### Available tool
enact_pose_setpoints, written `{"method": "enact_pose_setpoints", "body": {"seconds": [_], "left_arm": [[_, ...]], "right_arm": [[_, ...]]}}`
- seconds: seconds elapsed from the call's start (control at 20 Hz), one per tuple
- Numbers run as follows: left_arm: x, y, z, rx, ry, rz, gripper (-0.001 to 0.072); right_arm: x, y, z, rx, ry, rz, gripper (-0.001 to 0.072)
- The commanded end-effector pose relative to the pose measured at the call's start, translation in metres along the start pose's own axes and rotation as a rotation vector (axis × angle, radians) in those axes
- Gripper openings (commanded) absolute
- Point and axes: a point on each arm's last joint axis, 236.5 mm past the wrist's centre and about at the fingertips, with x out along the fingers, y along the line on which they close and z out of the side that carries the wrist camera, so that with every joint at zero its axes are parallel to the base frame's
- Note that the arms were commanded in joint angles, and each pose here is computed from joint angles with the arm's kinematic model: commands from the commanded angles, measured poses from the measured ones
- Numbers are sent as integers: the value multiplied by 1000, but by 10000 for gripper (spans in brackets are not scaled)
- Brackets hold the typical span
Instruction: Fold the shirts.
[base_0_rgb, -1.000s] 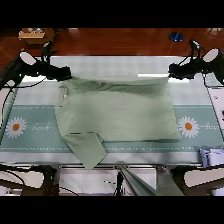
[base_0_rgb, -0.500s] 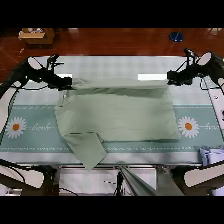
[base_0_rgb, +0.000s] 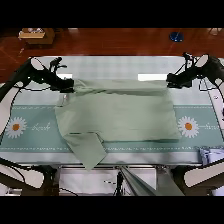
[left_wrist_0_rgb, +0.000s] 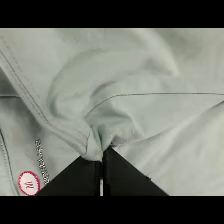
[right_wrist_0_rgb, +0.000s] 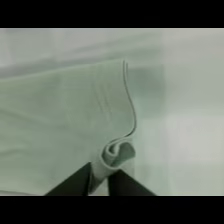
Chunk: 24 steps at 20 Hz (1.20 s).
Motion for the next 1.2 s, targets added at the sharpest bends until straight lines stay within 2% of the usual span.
{"method": "enact_pose_setpoints", "body": {"seconds": [0.0,0.05,0.1,0.15,0.25,0.3,0.35,0.5,0.55,0.65,0.7,0.75,0.85,0.9,1.15], "left_arm": [[-3,1,-10,-10,44,-14,218],[-8,4,-13,-18,61,-19,366],[-18,11,-15,-25,78,-15,441],[-32,21,-17,-27,95,1,448],[-73,44,-22,-60,101,30,448],[-96,56,-28,-95,87,33,448],[-115,64,-33,-131,56,26,448],[-155,83,-77,-208,-3,19,449],[-156,82,-102,-241,-1,-3,499],[-143,68,-154,-332,22,-81,649],[-132,57,-178,-359,37,-130,652],[-122,47,-200,-379,50,-171,652],[-103,29,-231,-436,66,-244,652],[-96,22,-241,-445,82,-265,652],[-75,7,-272,-452,154,-320,651]], "right_arm": [[4,1,-11,-3,49,9,357],[0,0,-14,-16,62,7,357],[-9,-4,-16,-48,74,0,357],[-24,-14,-18,-99,86,-33,359],[-70,-59,-23,-196,107,-215,463],[-98,-89,-27,-201,111,-328,478],[-119,-104,-28,-114,69,-340,478],[-139,-112,-59,42,48,-183,479],[-138,-111,-74,76,52,-117,479],[-128,-100,-102,152,51,45,488],[-121,-91,-114,182,53,137,493],[-116,-78,-126,194,54,238,552],[-112,-48,-144,219,39,440,553],[-110,-40,-150,231,28,491,553],[-102,-32,-169,243,2,494,547]]}}
